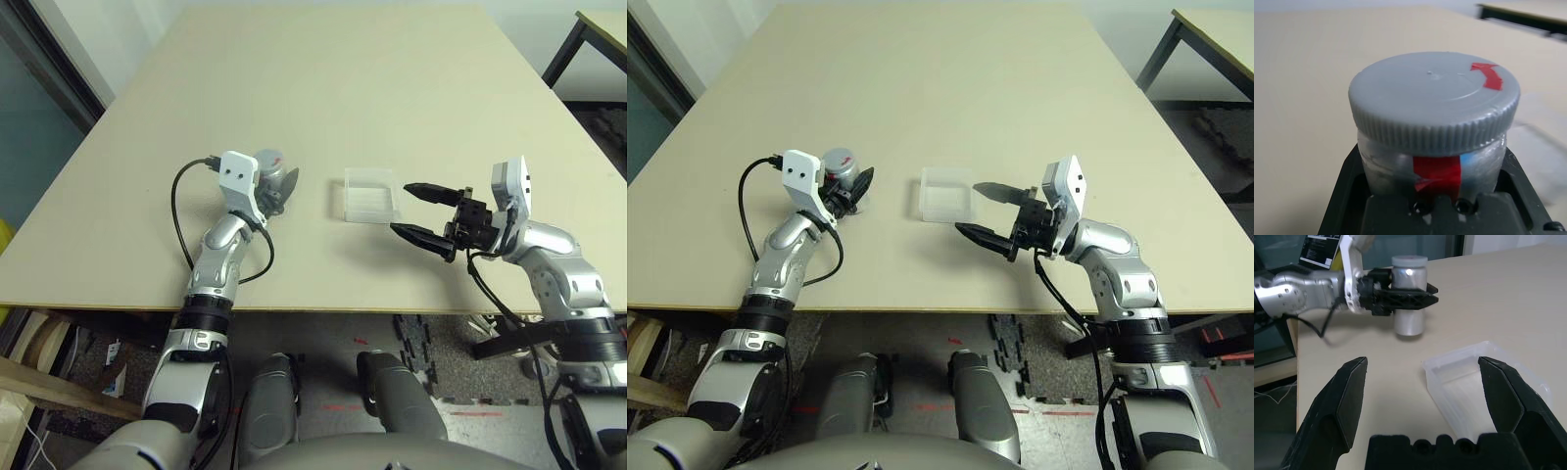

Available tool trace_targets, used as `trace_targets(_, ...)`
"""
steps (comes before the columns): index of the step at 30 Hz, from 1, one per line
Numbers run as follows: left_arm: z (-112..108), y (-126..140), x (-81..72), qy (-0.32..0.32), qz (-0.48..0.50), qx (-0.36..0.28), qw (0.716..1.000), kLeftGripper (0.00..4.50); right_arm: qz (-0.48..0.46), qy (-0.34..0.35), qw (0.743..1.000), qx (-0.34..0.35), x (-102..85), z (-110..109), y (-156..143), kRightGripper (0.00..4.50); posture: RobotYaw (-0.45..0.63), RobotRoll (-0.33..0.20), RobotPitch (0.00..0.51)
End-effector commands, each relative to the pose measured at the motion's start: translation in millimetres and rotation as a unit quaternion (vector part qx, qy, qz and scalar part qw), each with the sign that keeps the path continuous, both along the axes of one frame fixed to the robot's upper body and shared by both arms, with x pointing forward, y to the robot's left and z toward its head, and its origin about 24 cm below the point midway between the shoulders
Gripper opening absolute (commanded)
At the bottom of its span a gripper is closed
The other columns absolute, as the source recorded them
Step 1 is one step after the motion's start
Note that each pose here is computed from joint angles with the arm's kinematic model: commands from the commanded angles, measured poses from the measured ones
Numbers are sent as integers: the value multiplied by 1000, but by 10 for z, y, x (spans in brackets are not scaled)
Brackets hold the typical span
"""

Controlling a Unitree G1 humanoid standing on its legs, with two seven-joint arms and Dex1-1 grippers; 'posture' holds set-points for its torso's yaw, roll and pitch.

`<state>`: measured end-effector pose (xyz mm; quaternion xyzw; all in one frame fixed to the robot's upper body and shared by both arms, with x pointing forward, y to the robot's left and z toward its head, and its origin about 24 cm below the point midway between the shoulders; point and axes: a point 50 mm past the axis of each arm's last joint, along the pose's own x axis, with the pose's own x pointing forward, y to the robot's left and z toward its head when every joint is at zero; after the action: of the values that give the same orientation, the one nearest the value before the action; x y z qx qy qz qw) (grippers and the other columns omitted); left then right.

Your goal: Pour the medicine from the bottle into the box.

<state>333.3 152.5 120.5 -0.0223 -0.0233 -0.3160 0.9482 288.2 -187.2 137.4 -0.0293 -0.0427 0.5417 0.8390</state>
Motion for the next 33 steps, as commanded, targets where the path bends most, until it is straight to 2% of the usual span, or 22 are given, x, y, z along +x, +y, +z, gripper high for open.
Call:
trace_targets(1,78,-34,-118,30,-84,-5,996,2591,16,0,1000,7,51,93,64,4500,-191,0,116)
trace_targets(6,186,-1,-185,53,-156,-1,986,2591,41,-3,999,9,104,197,145,4500,-193,0,115)
trace_targets(12,239,0,-168,63,-211,16,975,2591,72,-4,997,14,185,366,243,4500,-203,0,112)
trace_targets(20,285,-120,-64,42,-247,25,968,2591,113,12,994,1,295,569,481,4500,-211,0,113)
trace_targets(33,244,-304,-26,18,-286,46,957,2591,128,25,991,-16,452,631,758,4500,-204,0,115)
